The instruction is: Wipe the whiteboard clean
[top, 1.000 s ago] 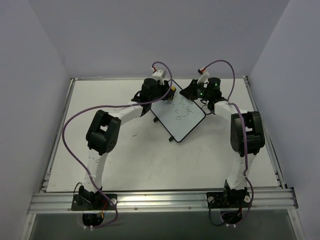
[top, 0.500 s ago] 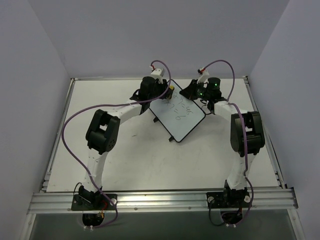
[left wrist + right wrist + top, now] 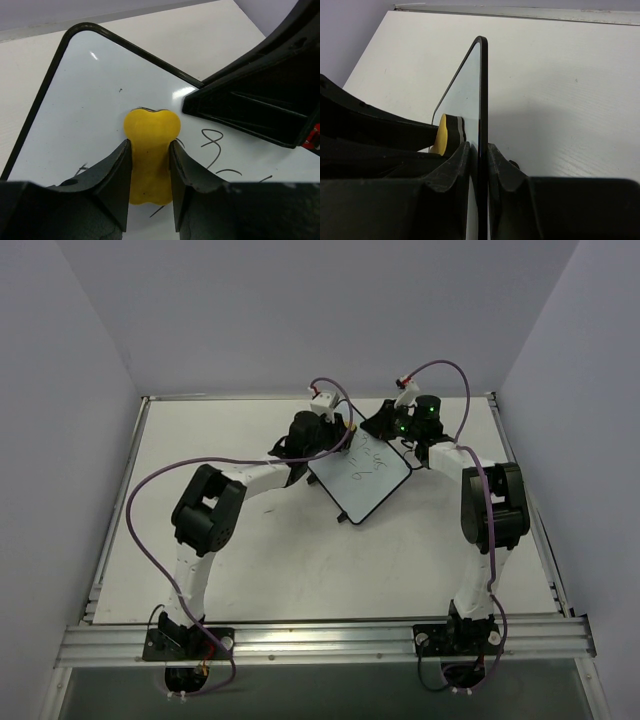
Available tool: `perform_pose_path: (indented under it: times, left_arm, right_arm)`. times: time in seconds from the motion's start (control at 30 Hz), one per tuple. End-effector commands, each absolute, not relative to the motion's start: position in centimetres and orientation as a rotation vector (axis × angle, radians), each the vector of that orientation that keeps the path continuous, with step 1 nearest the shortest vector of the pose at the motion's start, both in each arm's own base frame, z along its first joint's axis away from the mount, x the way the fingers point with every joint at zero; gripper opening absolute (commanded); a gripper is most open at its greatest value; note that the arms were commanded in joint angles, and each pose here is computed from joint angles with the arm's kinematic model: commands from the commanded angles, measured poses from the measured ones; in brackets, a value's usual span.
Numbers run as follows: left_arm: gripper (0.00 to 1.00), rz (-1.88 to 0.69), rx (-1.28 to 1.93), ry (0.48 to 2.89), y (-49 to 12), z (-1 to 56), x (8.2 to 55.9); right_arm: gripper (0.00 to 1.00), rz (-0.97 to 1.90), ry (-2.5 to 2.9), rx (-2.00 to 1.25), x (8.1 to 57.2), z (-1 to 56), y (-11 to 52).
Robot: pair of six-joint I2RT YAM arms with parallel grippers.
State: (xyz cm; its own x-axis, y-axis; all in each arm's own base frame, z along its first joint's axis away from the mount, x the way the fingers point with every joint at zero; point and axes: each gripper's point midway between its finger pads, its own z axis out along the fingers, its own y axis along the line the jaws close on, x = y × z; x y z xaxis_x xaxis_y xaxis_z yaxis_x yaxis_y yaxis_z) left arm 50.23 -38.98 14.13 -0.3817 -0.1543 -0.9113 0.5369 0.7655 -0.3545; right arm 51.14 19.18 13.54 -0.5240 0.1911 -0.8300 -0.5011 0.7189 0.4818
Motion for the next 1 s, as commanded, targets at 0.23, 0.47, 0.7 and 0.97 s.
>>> perform_pose_path:
  times: [0.23,0.47,0.7,0.97]
  left_arm:
    - [0.02,-0.843,0.469,1.906,-43.0,11.2,42.8]
    - [0.02,-0.815,0.394,1.907,-40.5,11.5,43.5]
    - [0.02,-0.79,0.364,1.868,-38.6,13.2,43.9]
    - [0.02,-0.772,0.289,1.848,-35.5,14.6,46.5]
  right_arm:
    - [0.0,1.041,2.127,-0.427,44.5,8.4,25.0]
    - [0.04,1.02,2.14,-0.42,44.6,8.2,24.9]
    - [0.37,1.006,2.127,-0.404,45.2,8.8,24.8]
    - [0.56,1.002,2.11,-0.37,46.0,9.8,24.3]
